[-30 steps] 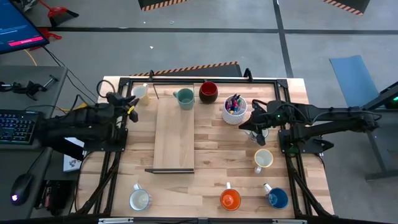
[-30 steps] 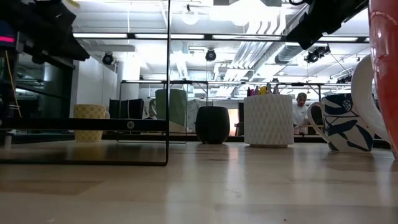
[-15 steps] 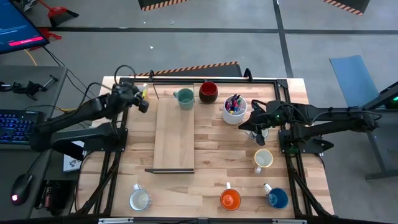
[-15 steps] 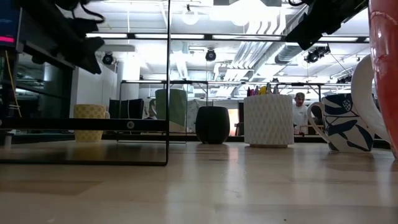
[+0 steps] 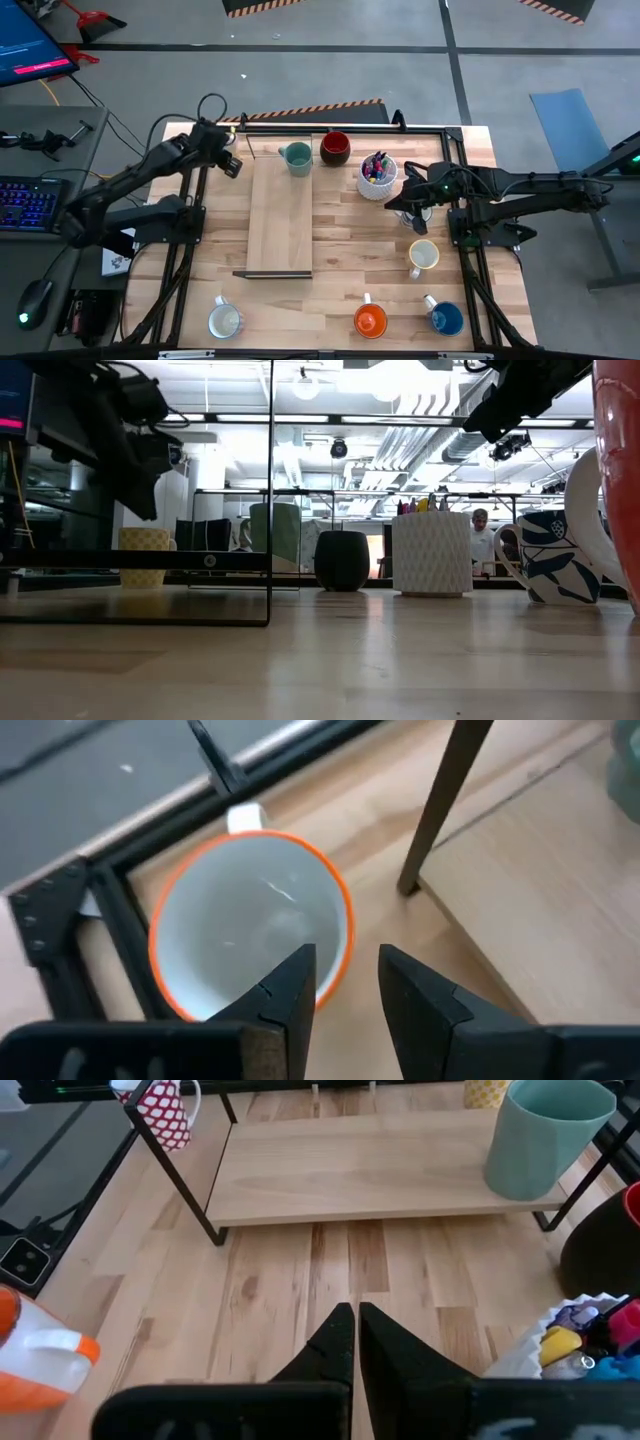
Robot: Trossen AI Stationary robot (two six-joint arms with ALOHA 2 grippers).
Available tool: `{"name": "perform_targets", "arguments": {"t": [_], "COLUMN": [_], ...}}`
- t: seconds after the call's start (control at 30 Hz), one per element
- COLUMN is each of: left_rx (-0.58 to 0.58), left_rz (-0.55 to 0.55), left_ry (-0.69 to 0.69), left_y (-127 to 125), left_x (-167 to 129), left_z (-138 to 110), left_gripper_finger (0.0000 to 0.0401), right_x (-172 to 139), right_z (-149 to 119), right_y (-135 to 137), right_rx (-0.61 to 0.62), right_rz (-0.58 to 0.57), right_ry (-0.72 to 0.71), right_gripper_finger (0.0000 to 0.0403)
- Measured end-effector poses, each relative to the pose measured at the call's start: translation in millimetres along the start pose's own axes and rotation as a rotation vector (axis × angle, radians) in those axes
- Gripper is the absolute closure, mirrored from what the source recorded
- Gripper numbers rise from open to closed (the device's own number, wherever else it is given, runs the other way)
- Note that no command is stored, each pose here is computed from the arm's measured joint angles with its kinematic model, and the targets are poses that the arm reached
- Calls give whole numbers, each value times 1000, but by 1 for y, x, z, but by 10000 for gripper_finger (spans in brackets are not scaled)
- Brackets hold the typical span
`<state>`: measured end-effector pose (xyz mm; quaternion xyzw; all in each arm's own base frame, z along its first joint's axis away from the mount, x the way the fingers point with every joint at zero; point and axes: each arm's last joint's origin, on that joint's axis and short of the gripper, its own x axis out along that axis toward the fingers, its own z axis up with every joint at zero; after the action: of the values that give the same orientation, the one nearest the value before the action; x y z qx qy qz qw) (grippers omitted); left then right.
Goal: Place coffee mugs
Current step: Put the yellow mug on the shelf
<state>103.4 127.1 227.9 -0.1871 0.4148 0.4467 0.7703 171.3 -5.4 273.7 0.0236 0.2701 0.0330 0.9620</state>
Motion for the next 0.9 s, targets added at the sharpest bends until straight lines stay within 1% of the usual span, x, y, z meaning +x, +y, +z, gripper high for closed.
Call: {"name": "perform_targets", "arguments": {"t": [0.3,0.5,0.67,0.73,0.83,0.9], "left_rx": [-5,10,34,44,61,65], "left_rz": [5,-51,-58,-58,-59,-60], "left_ry": [67,133,219,231,239,234], "left_y": [10,7,5,5,4,4], "left_x": [15,27,44,49,55,56], "left_z": [2,2,1,1,2,3], "left_gripper_finger": [248,233,238,244,265,292], "right_x": [0,0,0,0,0,0], "right_z": [-1,-3,-3,-3,-3,-3], "right_y": [0,0,0,0,0,0], "right_rx": [1,3,3,3,3,3], "right_rz": [0,-1,-1,-1,-1,-1], "right_ry": [14,28,28,28,28,28], "right_gripper_finger": [403,403,403,403,403,403]}}
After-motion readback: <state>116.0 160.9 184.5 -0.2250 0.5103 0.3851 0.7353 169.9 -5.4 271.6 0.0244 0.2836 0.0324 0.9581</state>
